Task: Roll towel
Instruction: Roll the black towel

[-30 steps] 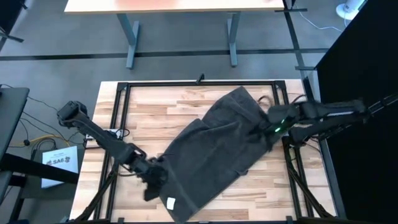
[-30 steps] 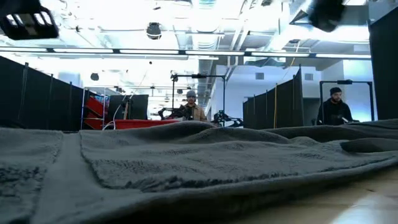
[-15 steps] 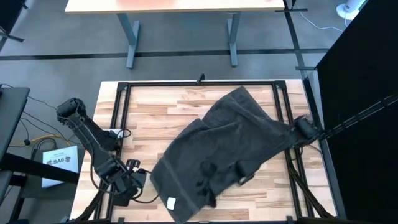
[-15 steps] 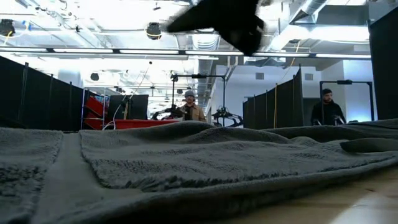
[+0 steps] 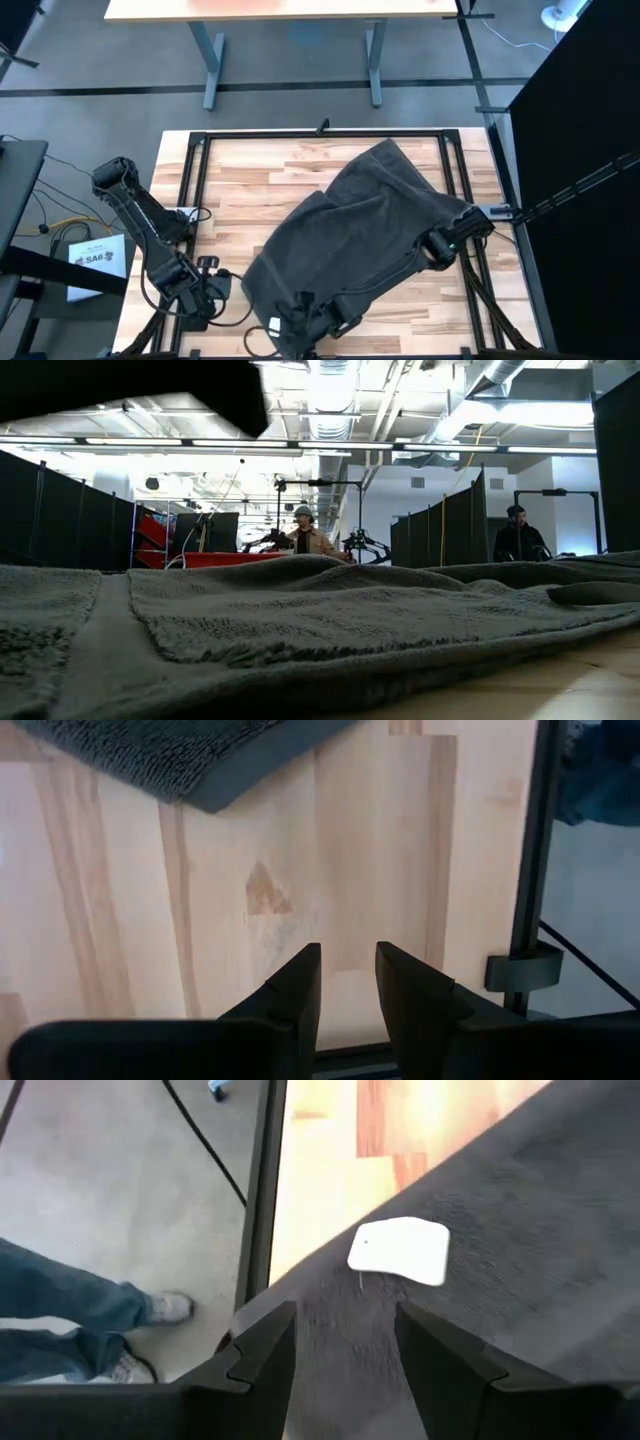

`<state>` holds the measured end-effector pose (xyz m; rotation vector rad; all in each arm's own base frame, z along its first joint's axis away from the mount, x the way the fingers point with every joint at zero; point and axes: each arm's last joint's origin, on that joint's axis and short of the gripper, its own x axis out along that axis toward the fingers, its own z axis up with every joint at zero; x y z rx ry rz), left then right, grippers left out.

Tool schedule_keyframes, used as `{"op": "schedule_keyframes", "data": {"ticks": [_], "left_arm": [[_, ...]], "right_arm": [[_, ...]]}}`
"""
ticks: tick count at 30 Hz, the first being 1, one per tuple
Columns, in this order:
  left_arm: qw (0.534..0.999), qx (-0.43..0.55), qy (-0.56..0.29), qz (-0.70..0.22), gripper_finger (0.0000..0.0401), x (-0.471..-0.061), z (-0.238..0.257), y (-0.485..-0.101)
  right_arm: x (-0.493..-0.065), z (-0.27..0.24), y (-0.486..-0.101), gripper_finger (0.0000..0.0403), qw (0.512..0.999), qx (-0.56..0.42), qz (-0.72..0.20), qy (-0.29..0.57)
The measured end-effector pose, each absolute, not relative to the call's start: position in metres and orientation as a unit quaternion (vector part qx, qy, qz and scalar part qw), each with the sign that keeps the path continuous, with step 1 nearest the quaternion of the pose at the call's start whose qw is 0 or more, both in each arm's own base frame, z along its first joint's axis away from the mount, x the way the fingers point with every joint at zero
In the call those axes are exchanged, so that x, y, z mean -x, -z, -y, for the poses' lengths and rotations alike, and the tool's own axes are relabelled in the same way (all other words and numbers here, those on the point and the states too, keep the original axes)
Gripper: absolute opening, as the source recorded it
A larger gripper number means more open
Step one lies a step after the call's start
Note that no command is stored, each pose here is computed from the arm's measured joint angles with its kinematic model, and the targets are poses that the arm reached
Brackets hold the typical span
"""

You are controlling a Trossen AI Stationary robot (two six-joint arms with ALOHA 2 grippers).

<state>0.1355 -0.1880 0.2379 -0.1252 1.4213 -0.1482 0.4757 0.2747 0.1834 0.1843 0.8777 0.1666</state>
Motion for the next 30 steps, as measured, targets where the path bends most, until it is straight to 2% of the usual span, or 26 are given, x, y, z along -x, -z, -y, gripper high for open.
{"op": "schedule_keyframes", "data": {"ticks": [6, 18, 25, 30], "left_arm": [[0.753, 0.06, 0.065, -0.652, 0.0083, -0.135, 0.188, -0.238], [0.756, 0.04, 0.083, -0.648, 0.0083, -0.135, 0.189, -0.238], [0.77, 0.043, 0.099, -0.629, 0.0083, -0.138, 0.192, -0.239], [0.795, 0.038, 0.108, -0.596, 0.0083, -0.146, 0.195, -0.239]], "right_arm": [[-0.487, -0.271, -0.162, 0.0157, 0.888, -0.101, -0.444, -0.058], [-0.47, -0.269, -0.137, 0.0157, 0.843, -0.055, -0.534, -0.019], [-0.434, -0.281, -0.134, 0.0157, 0.781, 0.016, -0.624, 0.004], [-0.42, -0.288, -0.132, 0.0157, 0.759, 0.043, -0.649, 0.008]]}}
